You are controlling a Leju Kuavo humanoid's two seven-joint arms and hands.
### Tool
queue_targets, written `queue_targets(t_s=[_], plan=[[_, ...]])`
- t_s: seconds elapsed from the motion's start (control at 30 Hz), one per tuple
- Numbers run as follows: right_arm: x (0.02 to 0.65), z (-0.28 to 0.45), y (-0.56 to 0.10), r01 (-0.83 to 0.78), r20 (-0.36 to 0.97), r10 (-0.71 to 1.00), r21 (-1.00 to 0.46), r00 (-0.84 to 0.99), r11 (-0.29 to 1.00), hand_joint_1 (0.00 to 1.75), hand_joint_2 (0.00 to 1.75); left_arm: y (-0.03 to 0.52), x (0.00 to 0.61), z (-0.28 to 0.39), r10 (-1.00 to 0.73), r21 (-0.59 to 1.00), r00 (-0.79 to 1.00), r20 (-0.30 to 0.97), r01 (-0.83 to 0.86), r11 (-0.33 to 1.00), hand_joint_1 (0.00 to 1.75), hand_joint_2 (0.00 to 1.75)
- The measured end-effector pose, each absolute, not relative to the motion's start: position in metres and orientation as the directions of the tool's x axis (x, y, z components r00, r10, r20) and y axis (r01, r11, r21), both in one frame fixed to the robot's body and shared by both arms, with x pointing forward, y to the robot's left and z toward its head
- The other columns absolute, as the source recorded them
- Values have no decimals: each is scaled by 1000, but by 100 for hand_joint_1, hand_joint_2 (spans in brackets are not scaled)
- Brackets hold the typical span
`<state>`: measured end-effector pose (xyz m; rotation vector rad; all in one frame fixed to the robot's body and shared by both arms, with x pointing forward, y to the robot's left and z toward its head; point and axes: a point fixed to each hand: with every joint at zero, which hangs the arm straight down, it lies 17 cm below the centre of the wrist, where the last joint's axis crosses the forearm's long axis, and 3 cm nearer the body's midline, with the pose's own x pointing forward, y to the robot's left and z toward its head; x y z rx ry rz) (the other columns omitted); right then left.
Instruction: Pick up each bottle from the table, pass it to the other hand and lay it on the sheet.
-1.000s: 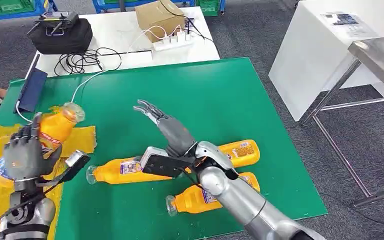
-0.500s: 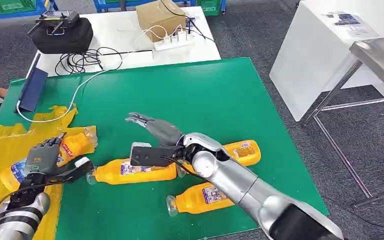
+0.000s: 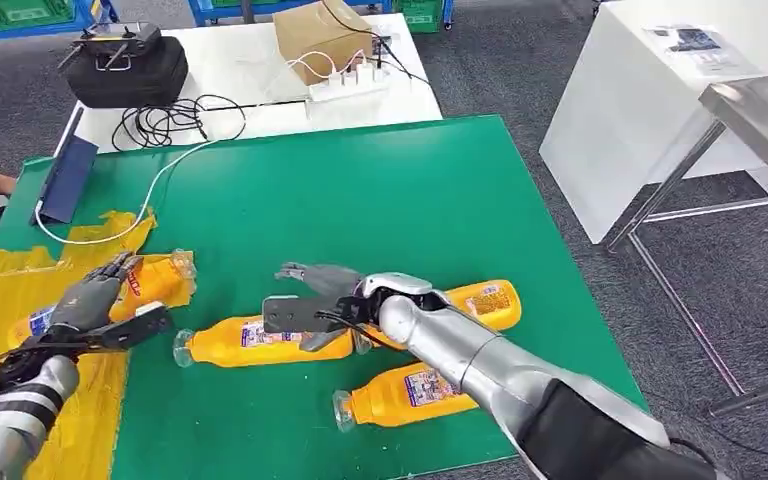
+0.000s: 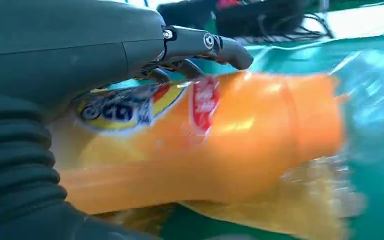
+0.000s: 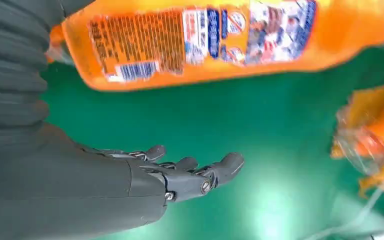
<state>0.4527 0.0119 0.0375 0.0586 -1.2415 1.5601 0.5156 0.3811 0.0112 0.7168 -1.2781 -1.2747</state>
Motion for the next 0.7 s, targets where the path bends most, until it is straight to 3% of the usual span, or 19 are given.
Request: queue_targets(t_s=[0.13, 0.3, 0.53, 0.67, 0.7], plan=[[446, 24, 12, -754, 584, 705, -648, -402, 107, 0, 175, 366, 517, 23, -883, 890, -216, 417, 296, 348, 0, 0], [432, 10, 21, -765, 560, 716, -641, -418, 55, 0, 175, 344, 521, 65, -586, 619, -203, 785, 275, 735, 0, 0], [411, -11, 28, -777, 491, 746, -626, -451, -58, 0, 175, 327, 525, 121, -298, 371, -292, 909, 237, 898, 0, 0], [403, -17, 32, -776, 469, 750, -624, -466, -91, 0, 175, 317, 526, 137, -261, 349, -332, 907, 241, 905, 0, 0], [402, -18, 33, -776, 467, 750, -624, -468, -95, 175, 175, 315, 526, 138, -259, 350, -337, 905, 243, 905, 0, 0]])
